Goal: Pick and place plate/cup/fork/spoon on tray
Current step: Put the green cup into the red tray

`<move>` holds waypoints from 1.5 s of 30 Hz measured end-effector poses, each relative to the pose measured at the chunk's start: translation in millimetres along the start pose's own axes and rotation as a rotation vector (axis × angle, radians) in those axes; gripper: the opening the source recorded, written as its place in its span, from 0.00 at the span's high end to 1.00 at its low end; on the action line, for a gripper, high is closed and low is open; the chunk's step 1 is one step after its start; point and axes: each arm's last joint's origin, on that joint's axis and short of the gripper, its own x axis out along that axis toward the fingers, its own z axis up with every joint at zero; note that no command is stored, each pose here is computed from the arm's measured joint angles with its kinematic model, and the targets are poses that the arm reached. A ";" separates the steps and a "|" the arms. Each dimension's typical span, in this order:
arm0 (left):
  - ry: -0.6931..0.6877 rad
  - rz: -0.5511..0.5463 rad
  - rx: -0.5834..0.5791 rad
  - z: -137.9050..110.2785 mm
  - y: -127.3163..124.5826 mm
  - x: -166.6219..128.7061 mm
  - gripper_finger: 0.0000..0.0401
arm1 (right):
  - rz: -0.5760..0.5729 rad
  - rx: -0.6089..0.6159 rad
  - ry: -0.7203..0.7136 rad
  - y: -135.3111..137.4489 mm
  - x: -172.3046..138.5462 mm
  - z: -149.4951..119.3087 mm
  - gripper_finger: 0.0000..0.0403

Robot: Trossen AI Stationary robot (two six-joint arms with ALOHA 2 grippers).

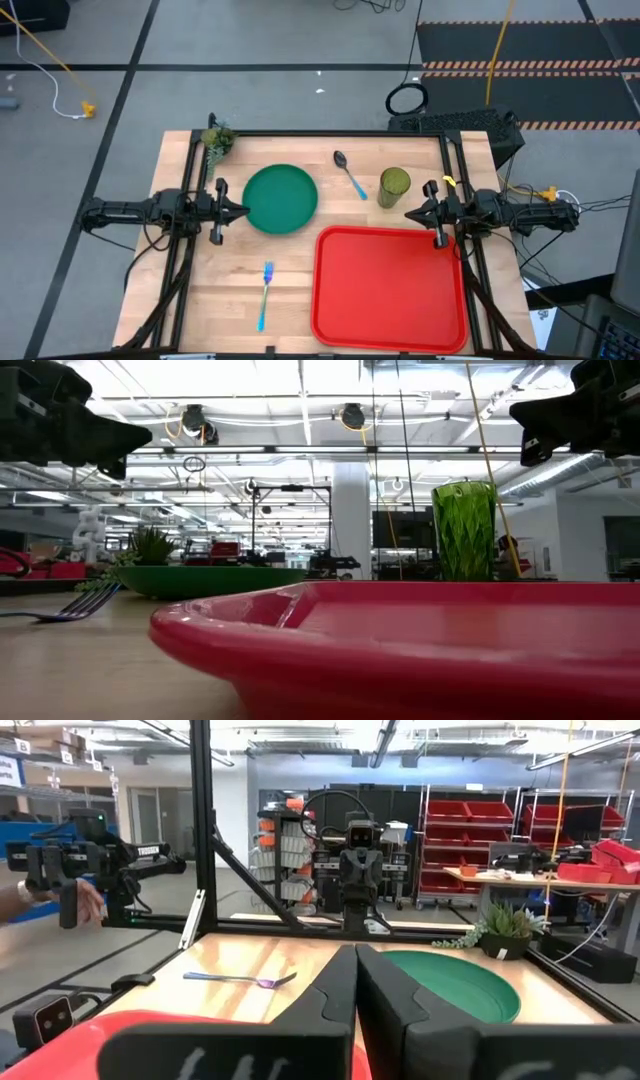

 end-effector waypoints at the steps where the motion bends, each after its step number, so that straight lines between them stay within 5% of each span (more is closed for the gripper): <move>1: 0.001 0.000 0.000 -0.1 0.0 0.0 0.92 | -0.003 -0.001 -0.001 -0.1 0.0 0.1 1.00; 9: 0.000 0.000 0.000 0.0 0.0 0.0 0.92 | -0.093 0.150 -0.227 -3.3 -2.6 21.3 1.00; 12: 0.000 0.000 0.000 0.0 0.0 0.0 0.92 | -0.088 0.141 -0.202 -3.1 -0.9 24.5 1.00; 21: -0.001 0.000 0.000 0.1 0.0 0.0 0.92 | 0.012 0.132 -0.220 -0.5 15.7 100.3 1.00; 34: -0.001 0.000 0.000 0.1 0.0 0.0 0.92 | 0.023 0.172 0.057 -0.4 72.4 218.8 1.00; 45: -0.001 0.007 0.000 0.1 0.2 0.0 0.92 | -0.087 0.205 0.352 -3.5 90.6 248.9 1.00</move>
